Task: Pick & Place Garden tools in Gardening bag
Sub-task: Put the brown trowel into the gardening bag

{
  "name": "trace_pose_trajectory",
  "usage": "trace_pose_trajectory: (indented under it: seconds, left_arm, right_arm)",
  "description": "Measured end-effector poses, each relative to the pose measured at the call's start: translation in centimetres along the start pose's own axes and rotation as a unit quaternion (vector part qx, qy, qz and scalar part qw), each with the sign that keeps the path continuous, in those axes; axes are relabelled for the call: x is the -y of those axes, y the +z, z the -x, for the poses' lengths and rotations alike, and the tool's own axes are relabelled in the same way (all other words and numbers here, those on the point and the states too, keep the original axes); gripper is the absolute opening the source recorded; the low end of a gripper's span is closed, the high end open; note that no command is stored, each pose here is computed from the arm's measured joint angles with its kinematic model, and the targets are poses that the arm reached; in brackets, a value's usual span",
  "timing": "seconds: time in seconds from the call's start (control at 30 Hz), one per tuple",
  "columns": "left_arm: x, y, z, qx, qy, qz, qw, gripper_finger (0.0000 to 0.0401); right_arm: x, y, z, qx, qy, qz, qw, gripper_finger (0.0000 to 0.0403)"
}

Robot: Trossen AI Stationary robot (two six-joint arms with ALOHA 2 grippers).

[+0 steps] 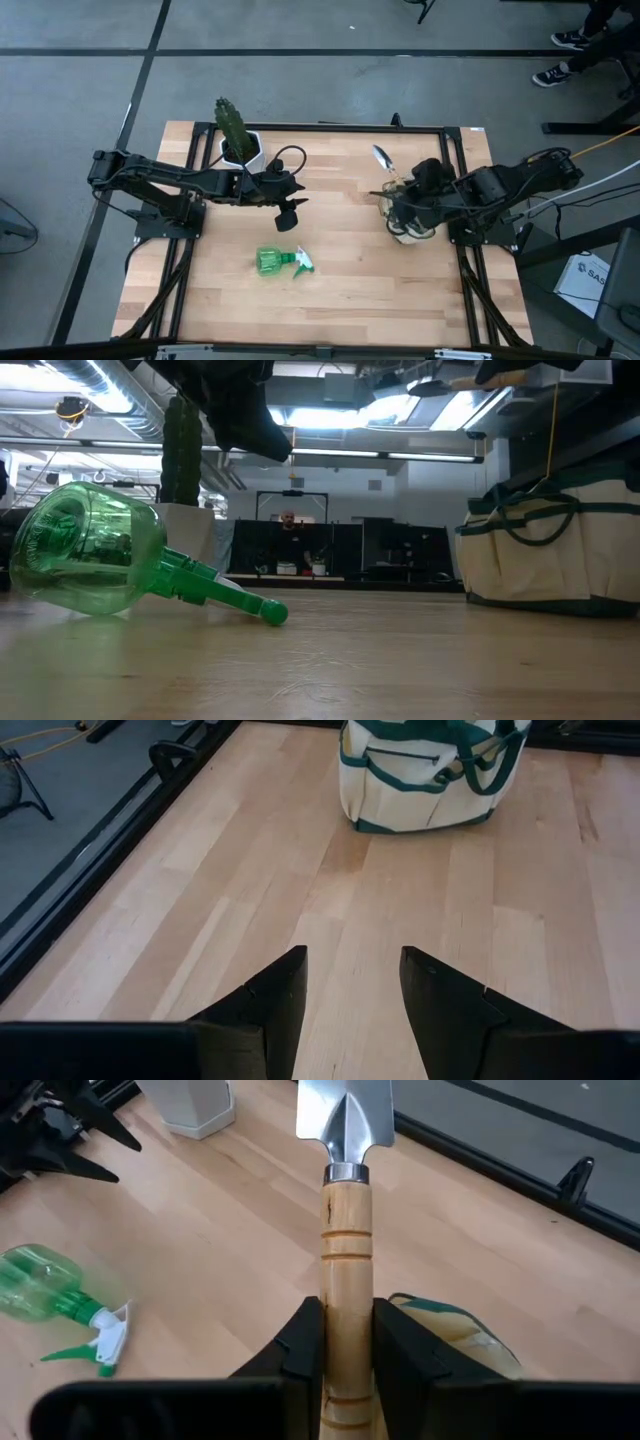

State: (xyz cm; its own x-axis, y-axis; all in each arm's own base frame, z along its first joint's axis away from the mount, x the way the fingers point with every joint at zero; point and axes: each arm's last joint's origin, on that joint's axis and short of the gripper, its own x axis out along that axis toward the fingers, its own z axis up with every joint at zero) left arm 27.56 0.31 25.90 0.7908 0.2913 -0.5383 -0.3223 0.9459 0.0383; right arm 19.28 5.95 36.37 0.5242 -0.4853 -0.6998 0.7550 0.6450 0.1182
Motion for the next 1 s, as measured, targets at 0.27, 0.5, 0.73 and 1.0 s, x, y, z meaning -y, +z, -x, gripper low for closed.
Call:
trace_pose_trajectory:
  seconds: [0.27,0.5,0.73,1.0]
  left_arm:
    - [0.0,0.0,0.0,0.000,0.000,0.000,1.000,0.0157]
    - [0.0,0.0,0.0,0.000,0.000,0.000,1.000,0.0157]
    - [0.0,0.0,0.0,0.000,0.000,0.000,1.000,0.0157]
    - [0.0,0.0,0.0,0.000,0.000,0.000,1.000,0.0157]
  right_arm:
    - [0.5,0.1,0.3,0.000,0.000,0.000,1.000,0.0062]
    - [0.4,0.0,0.3,-0.001,0.003,-0.010,1.000,0.0062]
    - [0.4,-0.2,0.3,-0.033,0.010,-0.008,0.999,0.0062]
    - [1.3,-0.6,0.4,-0.058,-0.024,-0.013,0.998,0.0062]
